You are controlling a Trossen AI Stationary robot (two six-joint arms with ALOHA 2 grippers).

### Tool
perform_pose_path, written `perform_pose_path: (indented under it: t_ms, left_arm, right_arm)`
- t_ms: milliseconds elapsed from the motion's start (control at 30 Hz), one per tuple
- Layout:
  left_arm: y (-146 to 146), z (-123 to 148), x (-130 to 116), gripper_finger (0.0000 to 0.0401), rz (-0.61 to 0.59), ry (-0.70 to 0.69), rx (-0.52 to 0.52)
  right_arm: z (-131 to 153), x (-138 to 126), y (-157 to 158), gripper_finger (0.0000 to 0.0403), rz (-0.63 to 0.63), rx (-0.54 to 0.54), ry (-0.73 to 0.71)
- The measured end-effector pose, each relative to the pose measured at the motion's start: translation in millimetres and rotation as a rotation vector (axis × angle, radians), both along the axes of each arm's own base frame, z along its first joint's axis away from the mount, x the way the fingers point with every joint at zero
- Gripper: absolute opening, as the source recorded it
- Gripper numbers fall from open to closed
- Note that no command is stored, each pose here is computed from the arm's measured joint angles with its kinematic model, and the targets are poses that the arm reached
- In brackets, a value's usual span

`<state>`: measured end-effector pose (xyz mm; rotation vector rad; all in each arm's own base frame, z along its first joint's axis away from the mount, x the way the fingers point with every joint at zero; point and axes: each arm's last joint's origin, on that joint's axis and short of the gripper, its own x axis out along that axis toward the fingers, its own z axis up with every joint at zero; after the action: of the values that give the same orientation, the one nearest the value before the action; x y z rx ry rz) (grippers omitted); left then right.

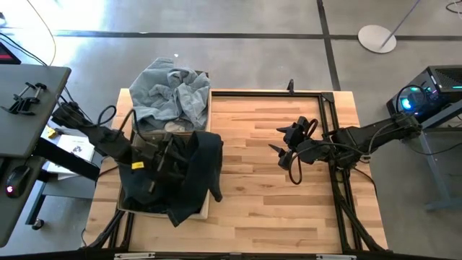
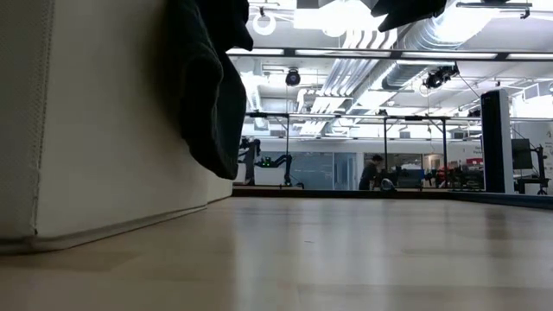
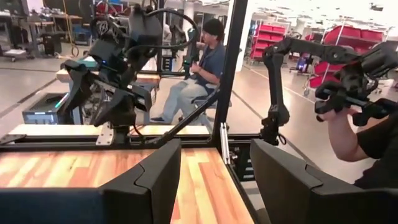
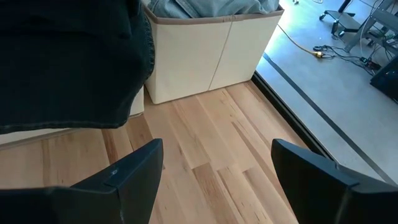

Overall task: Sort clothes
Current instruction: Put the black pants into the bottom brown laundry organizer

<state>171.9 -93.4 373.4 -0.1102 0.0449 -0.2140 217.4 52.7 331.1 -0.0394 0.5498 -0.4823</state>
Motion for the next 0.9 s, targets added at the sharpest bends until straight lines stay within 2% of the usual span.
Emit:
perform_pose_path:
  t_ms: [100, 267, 400, 600, 700, 800, 900]
  left_arm:
    - [-4.2, 1.0, 7.3, 0.0183, 0.007, -0.054, 0.073]
    - [-11.3, 11.0, 22.6, 0.0183, 0.055, -0.253, 0.243]
    - [-8.5, -1.9, 44.9, 0.0179, 0.105, -0.208, 0.318]
    - [11.4, -5.6, 86.7, 0.0157, 0.215, 0.039, 0.267]
    - [23.2, -3.9, 99.3, 0.0142, 0.288, 0.27, 0.234]
    - [32.7, -1.7, 98.7, 0.0128, 0.372, 0.515, 0.201]
    - [34.9, -5.5, 86.9, 0.0116, 0.439, 0.754, 0.14]
  right_arm:
    - [0.0, 0.0, 0.0, 0.0286, 0.0, 0.0, 0.0]
    - [0.3, 0.3, 0.0, 0.0286, -0.001, 0.002, -0.005]
    - [-0.4, 2.3, 0.5, 0.0286, -0.001, 0.002, -0.007]
    - [-5.6, 11.3, 0.5, 0.0286, -0.009, -0.004, 0.004]
    - [-9.8, 15.0, 1.0, 0.0286, -0.01, -0.01, 0.026]
    - [-12.0, 15.3, 1.1, 0.0286, -0.011, -0.016, 0.044]
    - [-12.6, 15.1, 1.0, 0.0286, -0.012, -0.019, 0.05]
